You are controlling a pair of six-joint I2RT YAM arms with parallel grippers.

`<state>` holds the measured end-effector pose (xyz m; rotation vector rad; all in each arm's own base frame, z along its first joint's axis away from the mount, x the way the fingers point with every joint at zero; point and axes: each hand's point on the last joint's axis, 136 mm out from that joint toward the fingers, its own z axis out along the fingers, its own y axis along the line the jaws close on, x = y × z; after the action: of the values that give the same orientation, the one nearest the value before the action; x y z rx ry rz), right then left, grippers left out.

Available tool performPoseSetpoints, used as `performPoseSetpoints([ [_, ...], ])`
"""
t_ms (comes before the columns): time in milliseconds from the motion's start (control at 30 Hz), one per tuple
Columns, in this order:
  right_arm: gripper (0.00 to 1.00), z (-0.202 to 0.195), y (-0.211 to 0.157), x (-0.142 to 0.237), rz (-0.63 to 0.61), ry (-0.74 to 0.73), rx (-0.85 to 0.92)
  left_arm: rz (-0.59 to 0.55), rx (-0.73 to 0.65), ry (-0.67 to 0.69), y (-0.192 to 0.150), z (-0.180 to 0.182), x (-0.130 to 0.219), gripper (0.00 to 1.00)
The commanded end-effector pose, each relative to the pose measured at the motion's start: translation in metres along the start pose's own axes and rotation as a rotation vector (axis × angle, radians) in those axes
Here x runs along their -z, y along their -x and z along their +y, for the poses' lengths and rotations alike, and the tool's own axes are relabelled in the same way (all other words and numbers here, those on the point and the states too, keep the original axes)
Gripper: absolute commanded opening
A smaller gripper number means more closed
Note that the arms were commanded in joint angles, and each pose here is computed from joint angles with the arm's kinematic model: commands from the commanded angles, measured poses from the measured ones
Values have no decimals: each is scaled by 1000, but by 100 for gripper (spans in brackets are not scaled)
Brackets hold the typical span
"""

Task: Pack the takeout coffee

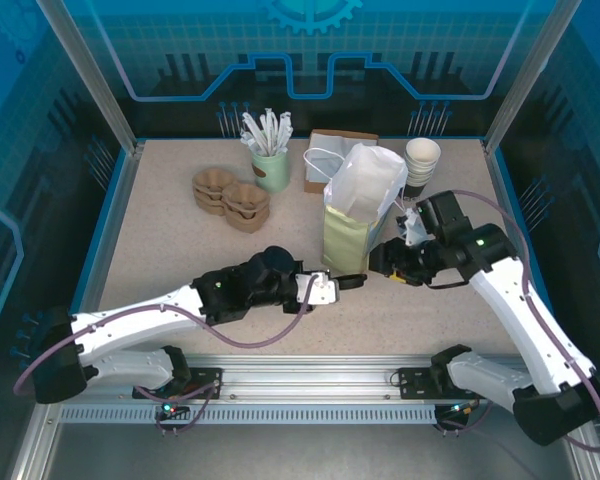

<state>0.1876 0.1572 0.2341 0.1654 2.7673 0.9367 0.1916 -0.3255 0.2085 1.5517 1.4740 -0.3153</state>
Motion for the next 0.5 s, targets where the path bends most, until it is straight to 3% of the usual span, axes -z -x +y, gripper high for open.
performPoseSetpoints([
  [0,53,4,4,8,-62,42,41,-40,144,-29,17,6,18,12],
  [467,53,18,-1,5,-84,185,17,1,650,-18,3,18,66,14],
])
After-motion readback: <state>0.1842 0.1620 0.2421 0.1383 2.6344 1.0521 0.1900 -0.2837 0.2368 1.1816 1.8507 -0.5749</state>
